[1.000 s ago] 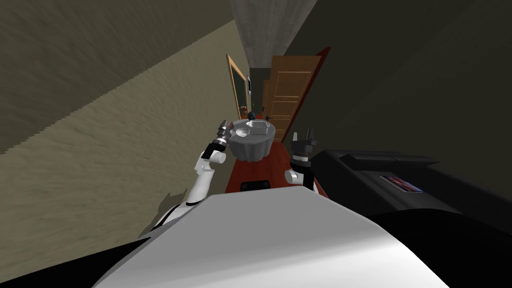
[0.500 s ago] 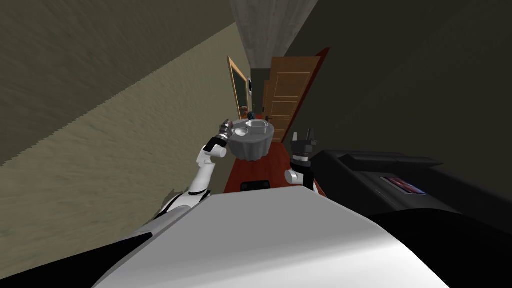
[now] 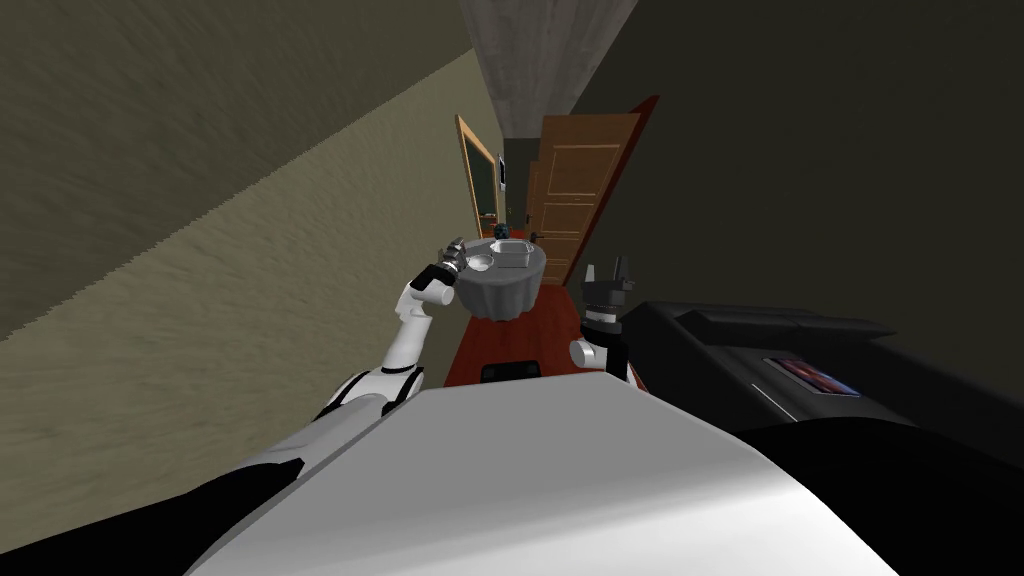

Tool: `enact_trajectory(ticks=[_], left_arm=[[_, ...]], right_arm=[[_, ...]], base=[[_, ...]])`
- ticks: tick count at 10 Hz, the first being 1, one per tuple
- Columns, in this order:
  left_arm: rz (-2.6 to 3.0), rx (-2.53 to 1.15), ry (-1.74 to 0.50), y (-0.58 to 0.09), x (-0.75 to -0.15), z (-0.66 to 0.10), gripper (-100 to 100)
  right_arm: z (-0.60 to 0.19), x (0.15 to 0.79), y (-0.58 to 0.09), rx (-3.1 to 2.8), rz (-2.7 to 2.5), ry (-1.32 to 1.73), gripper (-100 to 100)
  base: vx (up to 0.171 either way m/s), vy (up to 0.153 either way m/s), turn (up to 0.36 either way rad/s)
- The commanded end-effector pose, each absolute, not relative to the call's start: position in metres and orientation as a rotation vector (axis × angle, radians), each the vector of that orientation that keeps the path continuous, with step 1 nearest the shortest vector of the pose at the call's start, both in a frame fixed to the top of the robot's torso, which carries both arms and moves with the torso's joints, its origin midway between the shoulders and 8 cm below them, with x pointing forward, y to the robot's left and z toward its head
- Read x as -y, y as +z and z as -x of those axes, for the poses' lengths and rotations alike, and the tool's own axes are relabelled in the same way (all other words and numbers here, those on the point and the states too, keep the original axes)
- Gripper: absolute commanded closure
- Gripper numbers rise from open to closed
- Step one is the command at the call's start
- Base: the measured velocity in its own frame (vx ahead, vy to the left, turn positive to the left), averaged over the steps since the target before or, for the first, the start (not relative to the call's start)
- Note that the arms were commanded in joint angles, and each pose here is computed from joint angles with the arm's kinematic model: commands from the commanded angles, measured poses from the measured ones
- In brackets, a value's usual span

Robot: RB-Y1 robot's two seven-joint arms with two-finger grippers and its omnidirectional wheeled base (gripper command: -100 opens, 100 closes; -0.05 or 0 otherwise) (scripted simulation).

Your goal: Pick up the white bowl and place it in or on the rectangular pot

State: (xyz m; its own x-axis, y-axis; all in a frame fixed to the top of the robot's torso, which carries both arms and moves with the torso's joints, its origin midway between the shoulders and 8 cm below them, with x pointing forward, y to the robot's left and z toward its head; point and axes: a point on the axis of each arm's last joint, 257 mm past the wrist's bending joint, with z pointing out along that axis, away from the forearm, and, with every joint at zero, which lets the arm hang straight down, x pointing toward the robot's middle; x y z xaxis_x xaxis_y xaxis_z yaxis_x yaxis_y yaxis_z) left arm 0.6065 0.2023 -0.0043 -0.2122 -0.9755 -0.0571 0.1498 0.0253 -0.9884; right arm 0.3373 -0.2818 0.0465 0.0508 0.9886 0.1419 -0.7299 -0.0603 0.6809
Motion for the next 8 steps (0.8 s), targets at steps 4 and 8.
enact_trajectory(ticks=[4,8], left_arm=[[1.027,-1.354,-1.316,-0.01,-0.21,-0.634,-100],[1.093,-1.409,-1.237,-0.014,-0.222,-0.654,-100]], right_arm=[[-0.337,0.282,0.046,-0.468,-0.711,1.491,0],[-0.337,0.282,0.046,-0.468,-0.711,1.491,0]], base=[[-0.015,-0.077,0.054],[-0.003,-0.065,0.051]])
